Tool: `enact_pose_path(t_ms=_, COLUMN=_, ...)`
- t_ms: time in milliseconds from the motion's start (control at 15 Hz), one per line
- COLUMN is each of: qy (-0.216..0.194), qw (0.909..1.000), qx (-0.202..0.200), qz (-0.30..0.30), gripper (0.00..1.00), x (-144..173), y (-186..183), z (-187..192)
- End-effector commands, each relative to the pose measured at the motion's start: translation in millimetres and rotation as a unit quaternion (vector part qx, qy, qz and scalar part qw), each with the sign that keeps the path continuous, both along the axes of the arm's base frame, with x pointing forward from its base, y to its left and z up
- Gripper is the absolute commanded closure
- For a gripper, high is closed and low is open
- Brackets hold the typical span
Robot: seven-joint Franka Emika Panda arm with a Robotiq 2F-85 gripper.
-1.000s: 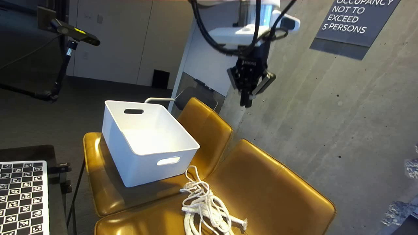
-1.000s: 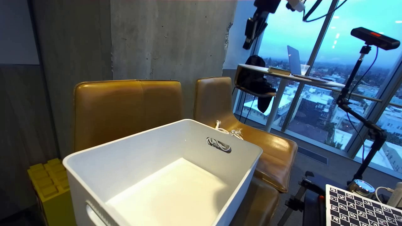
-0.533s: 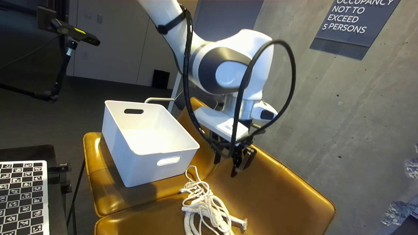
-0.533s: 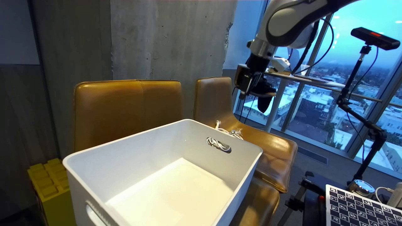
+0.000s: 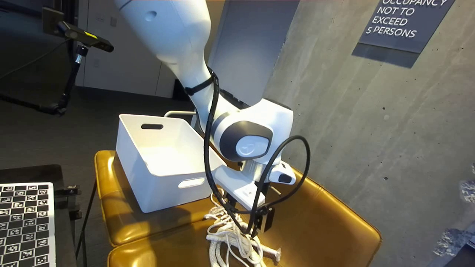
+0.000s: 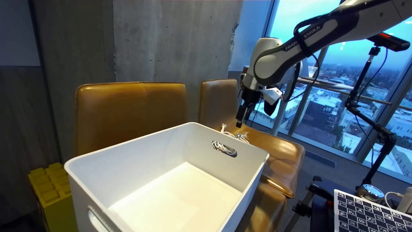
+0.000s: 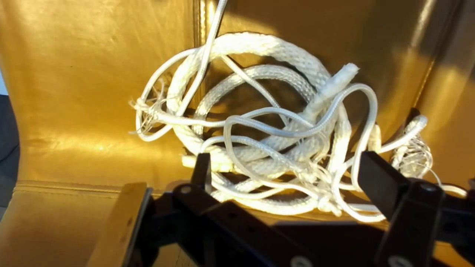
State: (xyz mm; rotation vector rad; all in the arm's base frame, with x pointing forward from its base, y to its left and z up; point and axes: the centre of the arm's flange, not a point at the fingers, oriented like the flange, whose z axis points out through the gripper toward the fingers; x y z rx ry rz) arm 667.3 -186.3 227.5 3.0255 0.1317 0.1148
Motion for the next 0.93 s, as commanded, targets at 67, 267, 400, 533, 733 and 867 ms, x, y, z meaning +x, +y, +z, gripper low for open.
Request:
enact_pose_path(t_ms=67, qy=0.005, qw=1.0, qx=-0.007, qz=0.003, gripper=0.0, x=21.1, y=0.2, z=-28.5)
enact_pose_path(t_ms=267, qy=0.01, qw=0.9999, qx=-0.012, qz=0.004, gripper=0.0, x=22.7, y=3.2, z=-39.6)
enact_pose_path(t_ms=400, qy=0.014, qw=0.9998, qx=-0.014, qz=0.004, gripper=0.0, x=21.0, y=5.6, z=-47.1)
enact_pose_path(t_ms=533, qy=0.019, qw=0.9997, qx=-0.015, qz=0.004, gripper=0.0, x=17.9, y=7.8, z=-54.8)
enact_pose_path(t_ms=733, qy=0.024, qw=0.9996, qx=-0.015, qz=0.004, gripper=0.01, x=15.8, y=11.5, z=-60.8)
enact_pose_path(t_ms=867, qy=0.023, qw=0.9996, qx=-0.017, qz=0.002, gripper=0.14, x=18.3, y=12.5, z=-61.3)
